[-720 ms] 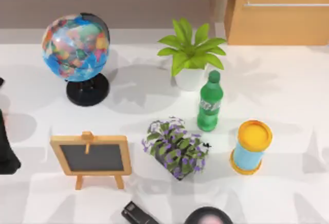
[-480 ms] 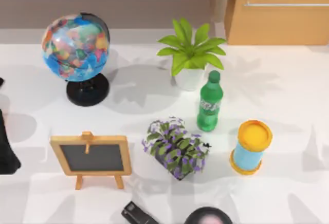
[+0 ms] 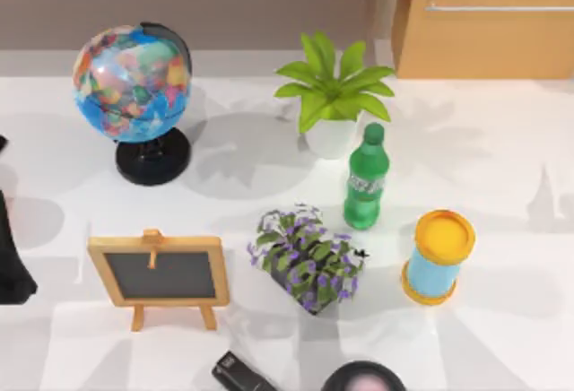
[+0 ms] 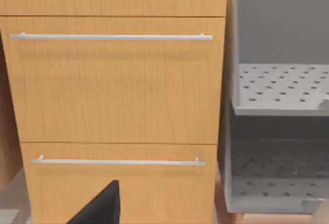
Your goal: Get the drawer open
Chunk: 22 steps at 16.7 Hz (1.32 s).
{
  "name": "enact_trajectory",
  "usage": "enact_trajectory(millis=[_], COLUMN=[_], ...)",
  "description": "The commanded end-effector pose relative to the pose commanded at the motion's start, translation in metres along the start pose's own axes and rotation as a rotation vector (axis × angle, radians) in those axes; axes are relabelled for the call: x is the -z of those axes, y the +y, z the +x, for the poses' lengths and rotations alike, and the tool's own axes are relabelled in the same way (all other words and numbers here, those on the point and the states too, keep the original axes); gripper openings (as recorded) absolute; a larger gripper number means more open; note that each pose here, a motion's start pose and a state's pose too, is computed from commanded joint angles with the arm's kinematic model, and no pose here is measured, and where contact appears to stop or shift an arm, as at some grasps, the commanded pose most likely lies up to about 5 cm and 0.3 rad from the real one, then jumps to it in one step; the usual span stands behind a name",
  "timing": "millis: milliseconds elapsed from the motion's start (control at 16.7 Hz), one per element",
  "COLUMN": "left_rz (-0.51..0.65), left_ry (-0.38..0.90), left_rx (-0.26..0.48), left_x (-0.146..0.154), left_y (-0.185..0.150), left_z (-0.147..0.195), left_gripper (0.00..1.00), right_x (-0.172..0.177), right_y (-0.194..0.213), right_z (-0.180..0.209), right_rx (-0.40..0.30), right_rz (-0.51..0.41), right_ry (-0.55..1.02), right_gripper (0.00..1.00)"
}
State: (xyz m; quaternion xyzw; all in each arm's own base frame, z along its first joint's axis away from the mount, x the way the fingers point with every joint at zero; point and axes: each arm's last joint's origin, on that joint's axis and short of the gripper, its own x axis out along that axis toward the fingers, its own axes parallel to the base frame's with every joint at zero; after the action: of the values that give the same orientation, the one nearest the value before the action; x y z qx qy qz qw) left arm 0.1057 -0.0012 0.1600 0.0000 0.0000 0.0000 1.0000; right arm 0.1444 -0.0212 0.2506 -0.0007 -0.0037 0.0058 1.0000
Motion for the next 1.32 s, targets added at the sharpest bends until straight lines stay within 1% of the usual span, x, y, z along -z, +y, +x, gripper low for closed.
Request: enact_trajectory(millis=[180, 420, 840, 900, 960, 1080, 1200, 1320], left_rz=[0.0, 0.0, 0.0, 0.0, 0.0, 0.0, 0.0, 0.0], left_ry=[0.0, 0.0, 0.0, 0.0, 0.0, 0.0, 0.0, 0.0], left_rx=[0.0, 0.0, 0.0, 0.0, 0.0, 0.0, 0.0, 0.0], left_x=[0.0, 0.0, 0.0, 0.0, 0.0, 0.0, 0.0, 0.0], left_y=[0.0, 0.0, 0.0, 0.0, 0.0, 0.0, 0.0, 0.0], left_z=[0.0, 0.0, 0.0, 0.0, 0.0, 0.0, 0.0, 0.0], left_gripper=[1.0, 1.0, 1.0, 1.0, 1.0, 1.0, 1.0, 1.0], right_x=[-0.023, -0.041, -0.044, -0.045, -0.046, -0.048, -0.048, -0.041], right_y=[-0.016, -0.035, -0.039, -0.037, -0.035, -0.026, -0.014, 0.003], right_z=[0.029, 0.056, 0.061, 0.064, 0.069, 0.085, 0.109, 0.138], right_rx=[0.006, 0.011, 0.009, 0.005, -0.003, -0.023, -0.04, -0.047], right_rz=[0.004, 0.003, 0.0, -0.013, -0.038, -0.119, -0.242, -0.401], right_ry=[0.014, 0.011, 0.008, 0.003, -0.006, -0.032, -0.065, -0.093], right_gripper=[1.0, 1.0, 1.0, 1.0, 1.0, 1.0, 1.0, 1.0])
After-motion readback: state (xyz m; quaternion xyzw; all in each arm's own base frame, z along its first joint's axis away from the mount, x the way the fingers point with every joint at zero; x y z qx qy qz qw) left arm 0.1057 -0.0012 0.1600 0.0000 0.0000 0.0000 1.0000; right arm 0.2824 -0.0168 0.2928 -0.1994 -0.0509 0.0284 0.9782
